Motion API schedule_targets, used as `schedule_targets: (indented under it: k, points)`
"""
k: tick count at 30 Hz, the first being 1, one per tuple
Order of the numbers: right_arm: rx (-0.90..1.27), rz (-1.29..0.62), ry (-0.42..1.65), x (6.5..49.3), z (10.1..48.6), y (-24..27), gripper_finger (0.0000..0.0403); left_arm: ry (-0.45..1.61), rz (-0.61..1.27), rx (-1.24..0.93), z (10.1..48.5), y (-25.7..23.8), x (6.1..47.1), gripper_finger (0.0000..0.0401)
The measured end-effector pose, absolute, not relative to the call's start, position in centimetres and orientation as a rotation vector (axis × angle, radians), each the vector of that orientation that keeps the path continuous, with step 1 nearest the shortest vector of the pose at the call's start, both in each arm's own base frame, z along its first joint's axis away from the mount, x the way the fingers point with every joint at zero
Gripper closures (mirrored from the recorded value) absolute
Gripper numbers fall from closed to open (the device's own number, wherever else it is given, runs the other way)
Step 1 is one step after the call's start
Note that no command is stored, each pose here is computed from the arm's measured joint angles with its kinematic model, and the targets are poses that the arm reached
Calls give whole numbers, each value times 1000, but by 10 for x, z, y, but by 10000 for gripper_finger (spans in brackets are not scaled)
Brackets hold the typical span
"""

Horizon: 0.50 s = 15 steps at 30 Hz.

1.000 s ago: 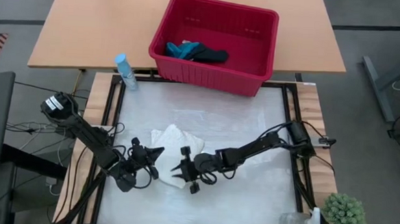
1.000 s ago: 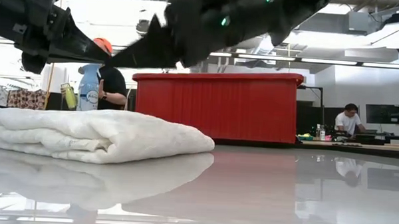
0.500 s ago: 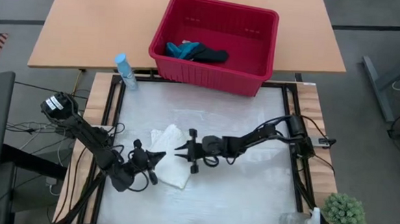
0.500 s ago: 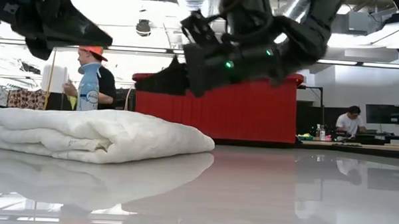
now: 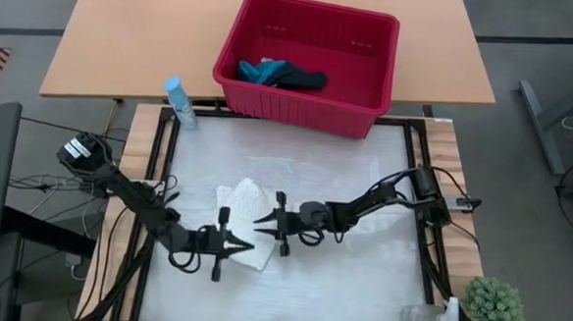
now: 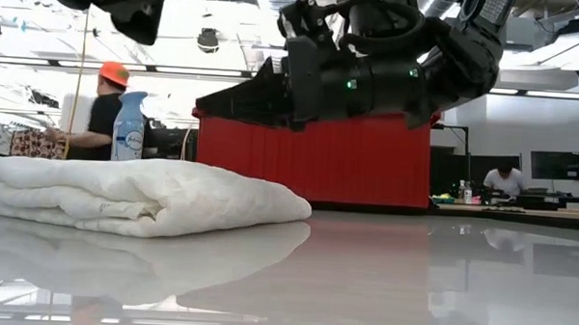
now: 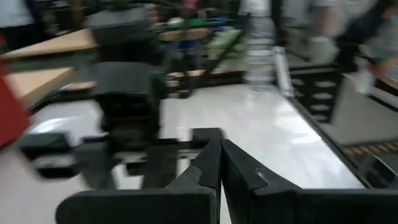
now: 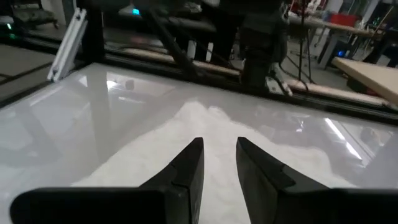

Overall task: Fold Laundry from Bin
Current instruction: Fold the white shirt

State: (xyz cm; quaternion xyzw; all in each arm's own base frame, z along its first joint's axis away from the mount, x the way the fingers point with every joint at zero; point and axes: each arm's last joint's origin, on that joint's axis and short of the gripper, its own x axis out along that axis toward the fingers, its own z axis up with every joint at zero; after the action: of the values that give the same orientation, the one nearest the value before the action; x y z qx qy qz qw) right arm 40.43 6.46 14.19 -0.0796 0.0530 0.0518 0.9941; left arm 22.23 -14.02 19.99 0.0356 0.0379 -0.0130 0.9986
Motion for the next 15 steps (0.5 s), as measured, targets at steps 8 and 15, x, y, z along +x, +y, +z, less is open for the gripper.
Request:
schedule_targets:
  k: [8, 15]
  points:
    - [-145, 134, 89, 408, 127, 62, 285, 110, -206, 126, 209, -130, 220, 401]
    - [-68, 115, 130, 426, 77, 58, 285, 24, -231, 49, 220, -108, 190, 401]
